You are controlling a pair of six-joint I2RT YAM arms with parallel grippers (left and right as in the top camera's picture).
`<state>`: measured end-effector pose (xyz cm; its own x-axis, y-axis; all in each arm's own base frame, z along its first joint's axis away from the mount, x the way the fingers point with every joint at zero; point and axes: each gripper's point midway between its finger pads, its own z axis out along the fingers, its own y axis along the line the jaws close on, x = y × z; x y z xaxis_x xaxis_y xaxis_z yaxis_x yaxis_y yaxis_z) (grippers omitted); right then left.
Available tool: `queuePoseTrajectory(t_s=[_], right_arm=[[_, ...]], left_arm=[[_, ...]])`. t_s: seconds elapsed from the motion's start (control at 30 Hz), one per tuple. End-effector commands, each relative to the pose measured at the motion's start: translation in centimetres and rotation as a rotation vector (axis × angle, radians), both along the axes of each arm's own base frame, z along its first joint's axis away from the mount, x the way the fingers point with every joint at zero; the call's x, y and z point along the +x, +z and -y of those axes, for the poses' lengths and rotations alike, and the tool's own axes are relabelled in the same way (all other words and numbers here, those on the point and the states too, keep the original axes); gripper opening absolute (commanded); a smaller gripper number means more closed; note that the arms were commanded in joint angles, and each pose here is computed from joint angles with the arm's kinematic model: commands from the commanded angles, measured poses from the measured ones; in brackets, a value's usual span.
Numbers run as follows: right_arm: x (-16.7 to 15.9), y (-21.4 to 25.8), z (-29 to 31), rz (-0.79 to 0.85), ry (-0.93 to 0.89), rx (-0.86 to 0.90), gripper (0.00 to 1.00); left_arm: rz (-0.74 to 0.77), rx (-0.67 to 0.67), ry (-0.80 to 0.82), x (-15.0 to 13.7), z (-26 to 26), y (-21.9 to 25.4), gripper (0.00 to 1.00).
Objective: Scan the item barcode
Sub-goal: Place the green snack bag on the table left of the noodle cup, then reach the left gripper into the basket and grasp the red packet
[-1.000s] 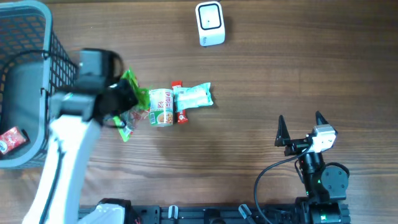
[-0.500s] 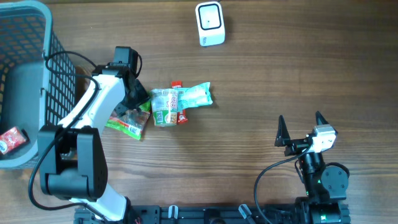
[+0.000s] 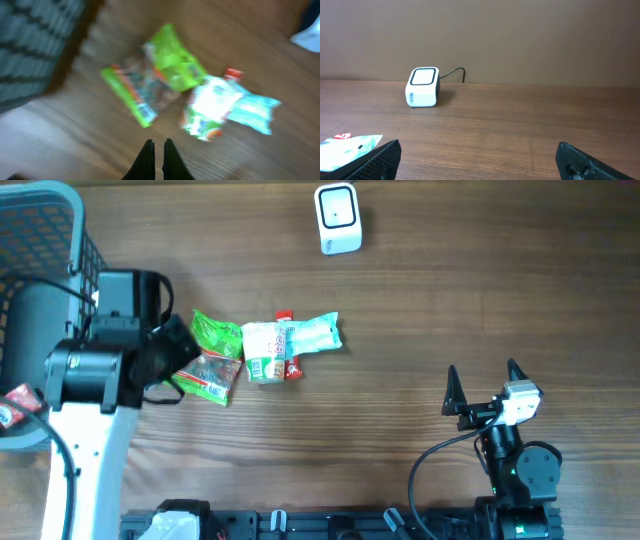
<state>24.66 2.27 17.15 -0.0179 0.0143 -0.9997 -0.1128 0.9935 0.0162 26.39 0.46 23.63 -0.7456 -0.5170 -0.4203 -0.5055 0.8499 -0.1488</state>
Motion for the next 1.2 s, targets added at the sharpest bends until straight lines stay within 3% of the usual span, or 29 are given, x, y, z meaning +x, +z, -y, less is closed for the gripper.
queuePoseTrajectory(t_s=[0.0,0.13,0.43,0.77,0.87,0.9,0.97,1.07,1.17], right_arm=[[0.0,0.1,0.0,0.004,0.001,0.014,1.00],[0.0,0.1,0.0,0.004,0.001,0.014,1.00],[0.0,0.1,0.0,0.004,0.001,0.013,1.00],[0.0,0.1,0.0,0.004,0.001,0.014,1.00],[0.0,0.1,0.0,0.004,0.001,0.014,1.00],[0.0,0.1,0.0,0.004,0.001,0.014,1.00],[0.0,0.1,0.0,0.004,0.001,0.014,1.00],[0.0,0.1,0.0,0.004,0.001,0.014,1.00],[0.0,0.1,0.0,0.004,0.001,0.014,1.00]], left_arm=[[0.043,0.142,0.254,-2.2,-4.3,1.5,0.05],[0.122,0.172,0.369,-3.3,-6.5,3.1,0.08],[0.104,0.260,0.609,-5.7,-12.3,3.6,0.10],[0.154,0.230,0.638,-5.0,-13.0,4.1,0.12],[0.240,0.140,0.494,-2.3,-11.3,5.2,0.29],[0.296,0.124,0.486,-1.4,-11.2,6.4,0.40],[0.415,0.122,0.488,0.0,-11.5,9.2,0.84],[0.644,0.117,0.534,2.2,-12.9,14.1,0.88],[0.730,0.191,0.708,1.4,-17.1,15.8,0.88]])
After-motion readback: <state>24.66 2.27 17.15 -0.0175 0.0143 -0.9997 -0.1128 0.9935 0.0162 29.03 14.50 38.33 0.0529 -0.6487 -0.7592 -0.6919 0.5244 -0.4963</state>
